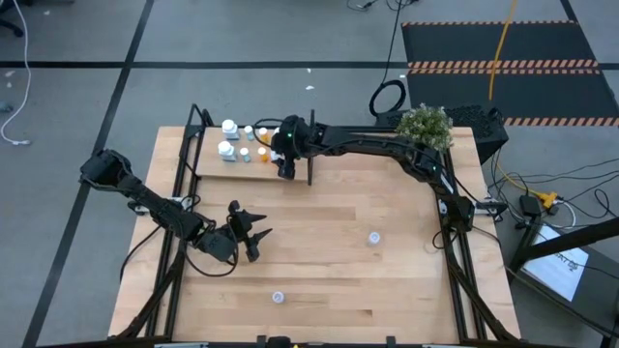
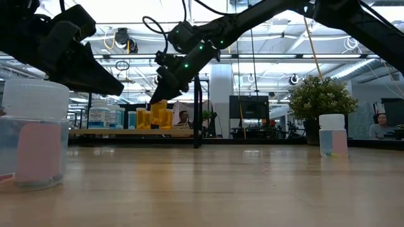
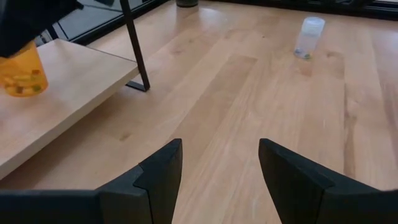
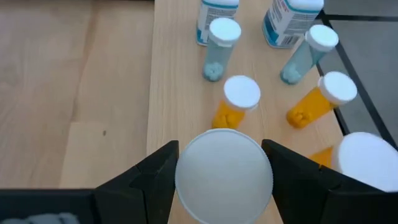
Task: Pick and place medicine bottles onto shelf by color
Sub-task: Put the large orange pill bottle aligned with the other large orange pill bottle on the shelf
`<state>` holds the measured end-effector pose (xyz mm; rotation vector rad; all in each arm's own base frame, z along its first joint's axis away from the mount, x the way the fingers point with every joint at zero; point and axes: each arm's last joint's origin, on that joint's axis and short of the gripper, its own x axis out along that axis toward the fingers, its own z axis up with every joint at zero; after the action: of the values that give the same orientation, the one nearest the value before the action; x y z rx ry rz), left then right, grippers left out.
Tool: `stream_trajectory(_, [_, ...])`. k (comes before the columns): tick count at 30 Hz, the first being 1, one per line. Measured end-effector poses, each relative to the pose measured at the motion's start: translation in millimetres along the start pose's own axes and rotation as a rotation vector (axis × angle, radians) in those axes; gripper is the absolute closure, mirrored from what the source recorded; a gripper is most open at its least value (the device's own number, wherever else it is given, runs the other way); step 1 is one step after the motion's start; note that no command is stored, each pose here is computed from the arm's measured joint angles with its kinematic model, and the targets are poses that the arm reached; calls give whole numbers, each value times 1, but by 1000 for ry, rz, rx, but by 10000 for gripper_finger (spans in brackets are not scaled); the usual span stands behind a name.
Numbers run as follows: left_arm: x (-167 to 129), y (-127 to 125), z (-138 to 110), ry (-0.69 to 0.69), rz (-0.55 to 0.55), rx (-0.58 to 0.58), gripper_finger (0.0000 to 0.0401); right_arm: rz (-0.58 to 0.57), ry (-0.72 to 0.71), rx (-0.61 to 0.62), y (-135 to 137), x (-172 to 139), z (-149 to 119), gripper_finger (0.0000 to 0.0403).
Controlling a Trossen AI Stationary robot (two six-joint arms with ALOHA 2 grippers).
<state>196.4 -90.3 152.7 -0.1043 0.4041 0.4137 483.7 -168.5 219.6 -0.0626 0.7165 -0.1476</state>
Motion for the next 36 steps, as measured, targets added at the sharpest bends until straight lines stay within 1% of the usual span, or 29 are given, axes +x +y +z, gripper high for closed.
stream_trajectory(9, [0, 0, 0, 0, 2, 4, 190, -1, 12, -20, -2, 9, -6, 188])
stream_trajectory(28, [0, 0, 0, 1, 1, 6, 190, -2, 17, -20, -3, 8, -7, 187])
stream_trajectory(31, [0, 0, 0, 1, 1, 5, 190, -5, 18, -15, -3, 8, -7, 180])
stream_trajectory(36, [0, 0, 0, 3, -3, 5, 190, -23, 23, -16, -3, 8, -7, 150])
